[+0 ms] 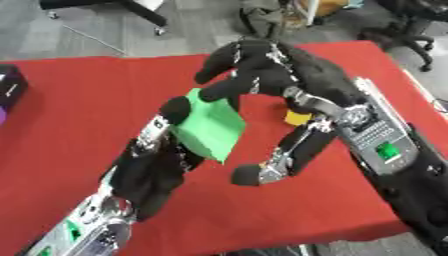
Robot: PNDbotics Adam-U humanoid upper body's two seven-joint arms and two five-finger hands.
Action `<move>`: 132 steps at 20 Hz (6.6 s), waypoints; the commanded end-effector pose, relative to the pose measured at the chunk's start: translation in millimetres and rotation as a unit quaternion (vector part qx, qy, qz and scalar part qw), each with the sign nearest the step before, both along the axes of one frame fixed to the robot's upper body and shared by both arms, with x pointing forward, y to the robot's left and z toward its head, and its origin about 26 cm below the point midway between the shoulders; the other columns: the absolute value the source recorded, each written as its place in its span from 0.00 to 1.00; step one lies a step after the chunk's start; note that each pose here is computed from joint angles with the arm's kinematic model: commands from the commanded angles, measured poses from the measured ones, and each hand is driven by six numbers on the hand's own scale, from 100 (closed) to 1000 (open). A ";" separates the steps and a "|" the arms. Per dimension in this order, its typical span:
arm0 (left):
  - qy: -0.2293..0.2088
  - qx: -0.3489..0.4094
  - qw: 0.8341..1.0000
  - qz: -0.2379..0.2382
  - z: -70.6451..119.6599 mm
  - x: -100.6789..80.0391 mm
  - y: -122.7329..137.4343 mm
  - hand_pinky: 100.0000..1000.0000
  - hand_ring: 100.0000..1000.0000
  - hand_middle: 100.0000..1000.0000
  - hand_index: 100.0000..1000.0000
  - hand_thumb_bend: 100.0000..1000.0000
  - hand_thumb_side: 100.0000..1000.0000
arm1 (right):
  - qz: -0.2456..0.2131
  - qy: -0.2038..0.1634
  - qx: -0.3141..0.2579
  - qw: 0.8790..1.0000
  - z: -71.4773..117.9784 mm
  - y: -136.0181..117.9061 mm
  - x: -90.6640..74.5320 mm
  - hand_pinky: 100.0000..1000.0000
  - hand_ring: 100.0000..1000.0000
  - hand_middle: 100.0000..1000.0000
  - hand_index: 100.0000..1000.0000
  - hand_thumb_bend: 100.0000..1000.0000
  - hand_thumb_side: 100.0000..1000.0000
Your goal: Pick up the objects with one hand, pass them to the other hand, and then place them into the box on the other side of the table.
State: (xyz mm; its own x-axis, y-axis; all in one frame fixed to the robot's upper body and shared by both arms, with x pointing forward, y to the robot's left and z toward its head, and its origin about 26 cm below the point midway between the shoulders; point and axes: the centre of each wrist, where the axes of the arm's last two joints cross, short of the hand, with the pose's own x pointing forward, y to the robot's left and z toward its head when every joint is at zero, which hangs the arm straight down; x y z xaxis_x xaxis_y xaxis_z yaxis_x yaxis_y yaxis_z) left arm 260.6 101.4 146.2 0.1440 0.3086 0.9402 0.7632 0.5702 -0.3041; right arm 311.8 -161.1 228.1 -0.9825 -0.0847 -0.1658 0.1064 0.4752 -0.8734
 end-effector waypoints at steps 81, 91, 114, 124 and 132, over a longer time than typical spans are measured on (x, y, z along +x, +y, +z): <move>-0.309 0.478 0.526 0.633 54.6 107.6 133.7 0.84 0.73 0.60 0.67 0.34 0.00 | -0.313 0.095 0.005 0.945 -32.2 -135.9 32.9 0.91 0.81 0.79 0.98 0.45 0.51; -0.461 0.342 0.697 0.430 34.3 25.3 3.8 0.87 0.73 0.58 0.63 0.25 0.00 | -0.468 0.163 -0.113 0.861 -37.7 -177.3 72.4 0.95 0.82 0.82 0.99 0.45 0.46; -0.450 0.164 0.857 0.192 57.2 13.3 10.0 0.91 0.73 0.55 0.59 0.18 0.11 | -0.531 0.239 -0.232 0.780 -115.4 -236.5 117.6 0.94 0.82 0.80 0.99 0.45 0.48; -0.472 0.119 0.864 0.128 60.2 22.8 33.5 0.91 0.73 0.55 0.58 0.17 0.12 | -0.547 0.202 -0.178 0.793 -117.6 -237.1 120.9 0.90 0.77 0.69 0.93 0.42 0.47; -0.485 0.117 0.862 0.091 62.0 27.7 47.7 0.91 0.73 0.55 0.58 0.18 0.13 | -0.534 0.163 -0.090 0.825 -106.0 -223.7 123.1 0.82 0.66 0.45 0.64 0.30 0.38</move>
